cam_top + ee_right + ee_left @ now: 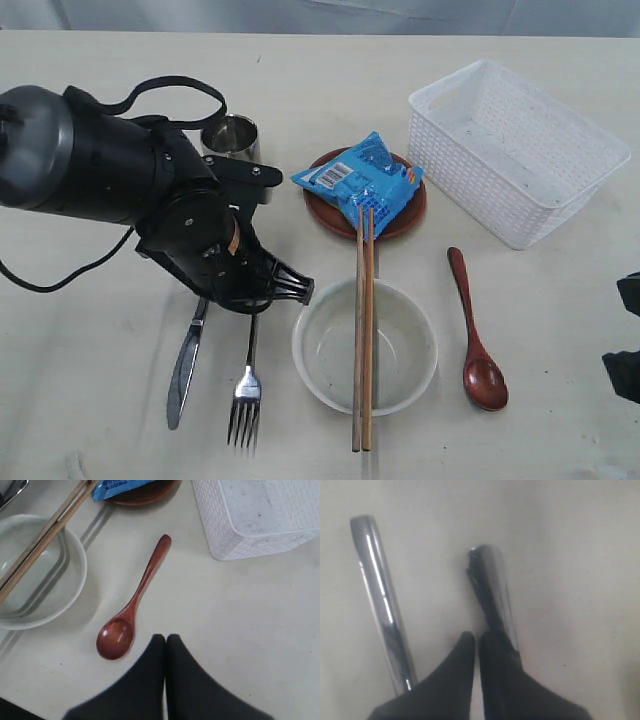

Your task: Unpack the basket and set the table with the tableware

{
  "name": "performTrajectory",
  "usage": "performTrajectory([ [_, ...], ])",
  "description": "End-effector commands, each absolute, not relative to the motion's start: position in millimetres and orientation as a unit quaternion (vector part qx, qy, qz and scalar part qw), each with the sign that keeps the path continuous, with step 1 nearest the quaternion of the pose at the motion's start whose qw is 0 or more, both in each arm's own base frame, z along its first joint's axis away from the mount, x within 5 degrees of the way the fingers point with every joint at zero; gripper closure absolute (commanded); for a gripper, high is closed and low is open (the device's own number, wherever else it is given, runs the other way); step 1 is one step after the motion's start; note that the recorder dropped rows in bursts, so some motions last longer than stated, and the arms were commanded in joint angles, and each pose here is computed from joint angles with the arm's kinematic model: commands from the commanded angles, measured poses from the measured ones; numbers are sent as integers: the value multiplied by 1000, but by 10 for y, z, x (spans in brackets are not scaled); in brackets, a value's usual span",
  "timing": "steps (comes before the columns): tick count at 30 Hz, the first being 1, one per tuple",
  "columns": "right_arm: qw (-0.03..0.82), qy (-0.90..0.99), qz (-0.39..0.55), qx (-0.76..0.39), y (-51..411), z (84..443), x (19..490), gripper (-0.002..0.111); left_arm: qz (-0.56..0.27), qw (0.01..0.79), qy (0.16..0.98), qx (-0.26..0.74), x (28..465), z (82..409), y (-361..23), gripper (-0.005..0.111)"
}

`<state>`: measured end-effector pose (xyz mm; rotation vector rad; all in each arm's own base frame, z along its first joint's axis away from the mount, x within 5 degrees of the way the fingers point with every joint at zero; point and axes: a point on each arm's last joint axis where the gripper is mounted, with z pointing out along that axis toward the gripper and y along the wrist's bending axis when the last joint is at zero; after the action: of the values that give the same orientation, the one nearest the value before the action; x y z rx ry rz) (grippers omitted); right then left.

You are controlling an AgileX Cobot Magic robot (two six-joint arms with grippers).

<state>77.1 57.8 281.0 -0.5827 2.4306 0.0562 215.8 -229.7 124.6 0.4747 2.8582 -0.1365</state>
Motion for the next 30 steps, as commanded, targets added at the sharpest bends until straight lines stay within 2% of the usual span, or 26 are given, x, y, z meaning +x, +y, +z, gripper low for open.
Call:
performTrajectory([
  [1, 311, 924, 18, -223, 572, 2800, 767, 108, -13, 114, 976, 187, 2185, 1267, -2264, 101],
  [4, 318, 921, 24, -224, 587, 2810, 775, 108, 6, 125, 971, 206, 2225, 1445, -2252, 101],
  [8, 338, 913, 43, -224, 626, 2835, 795, 108, -23, 176, 962, 210, 2189, 1826, -2200, 101],
  [13, 373, 892, 95, -238, 736, 2857, 818, 108, -119, 259, 939, 194, 1843, 2216, -1891, 101],
  [21, 405, 854, 157, -287, 880, 2494, 805, 108, -308, 444, 820, 188, 1050, 2489, -1172, 101],
  [25, 430, 829, 199, -298, 955, 2511, 796, 108, -338, 490, 784, 177, 860, 2626, -947, 101],
  [30, 433, 826, 205, -298, 969, 2518, 796, 108, -345, 517, 763, 176, 758, 2719, -817, 101],
])
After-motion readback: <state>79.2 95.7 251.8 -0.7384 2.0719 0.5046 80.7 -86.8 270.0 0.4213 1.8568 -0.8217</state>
